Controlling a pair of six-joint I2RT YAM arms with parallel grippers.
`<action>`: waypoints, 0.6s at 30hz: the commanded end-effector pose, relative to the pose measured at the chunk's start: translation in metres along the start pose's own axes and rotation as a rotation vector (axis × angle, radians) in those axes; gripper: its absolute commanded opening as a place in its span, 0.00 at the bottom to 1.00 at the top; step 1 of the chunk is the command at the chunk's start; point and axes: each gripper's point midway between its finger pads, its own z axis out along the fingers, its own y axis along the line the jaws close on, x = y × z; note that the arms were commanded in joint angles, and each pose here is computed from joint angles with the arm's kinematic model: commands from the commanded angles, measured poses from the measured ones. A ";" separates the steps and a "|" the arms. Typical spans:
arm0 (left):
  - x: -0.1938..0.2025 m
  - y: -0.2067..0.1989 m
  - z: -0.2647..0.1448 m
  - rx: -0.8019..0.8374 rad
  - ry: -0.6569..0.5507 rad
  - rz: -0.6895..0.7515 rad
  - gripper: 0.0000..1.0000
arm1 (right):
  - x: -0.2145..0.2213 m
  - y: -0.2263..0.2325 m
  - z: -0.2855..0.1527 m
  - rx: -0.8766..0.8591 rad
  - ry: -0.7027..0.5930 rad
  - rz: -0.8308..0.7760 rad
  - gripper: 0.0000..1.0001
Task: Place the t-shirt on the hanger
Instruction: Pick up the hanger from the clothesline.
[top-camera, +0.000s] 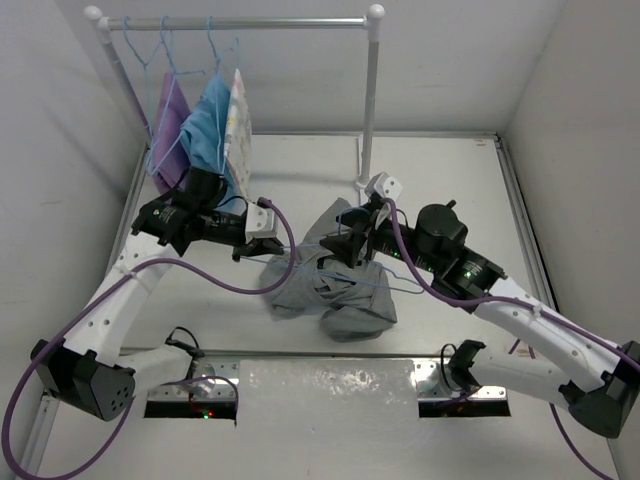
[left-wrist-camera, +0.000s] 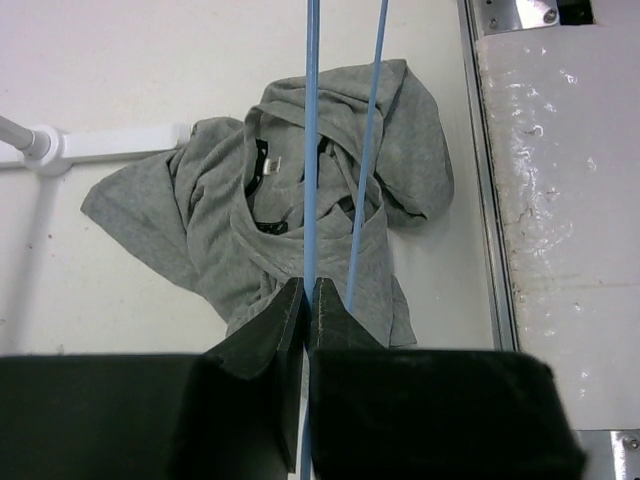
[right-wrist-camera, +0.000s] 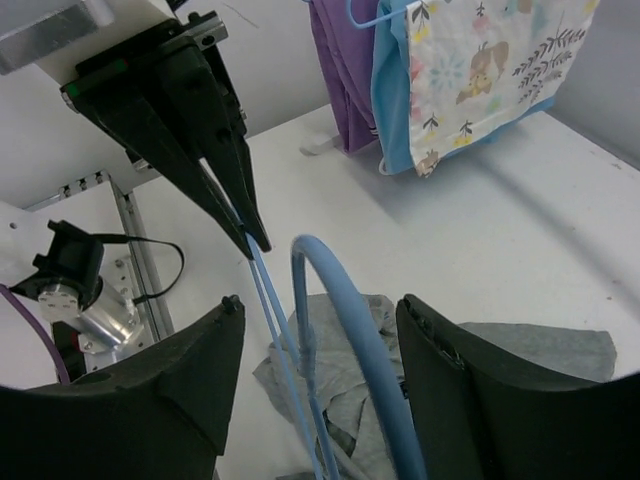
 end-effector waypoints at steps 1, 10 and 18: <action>-0.026 -0.003 -0.003 0.009 -0.092 0.086 0.00 | -0.002 0.003 0.004 -0.027 -0.033 0.016 0.60; -0.029 0.002 -0.003 -0.007 -0.101 0.080 0.00 | 0.007 0.003 0.001 -0.024 -0.020 0.018 0.40; -0.032 0.003 -0.004 -0.009 -0.107 0.080 0.00 | 0.011 0.005 -0.001 -0.030 -0.006 0.022 0.10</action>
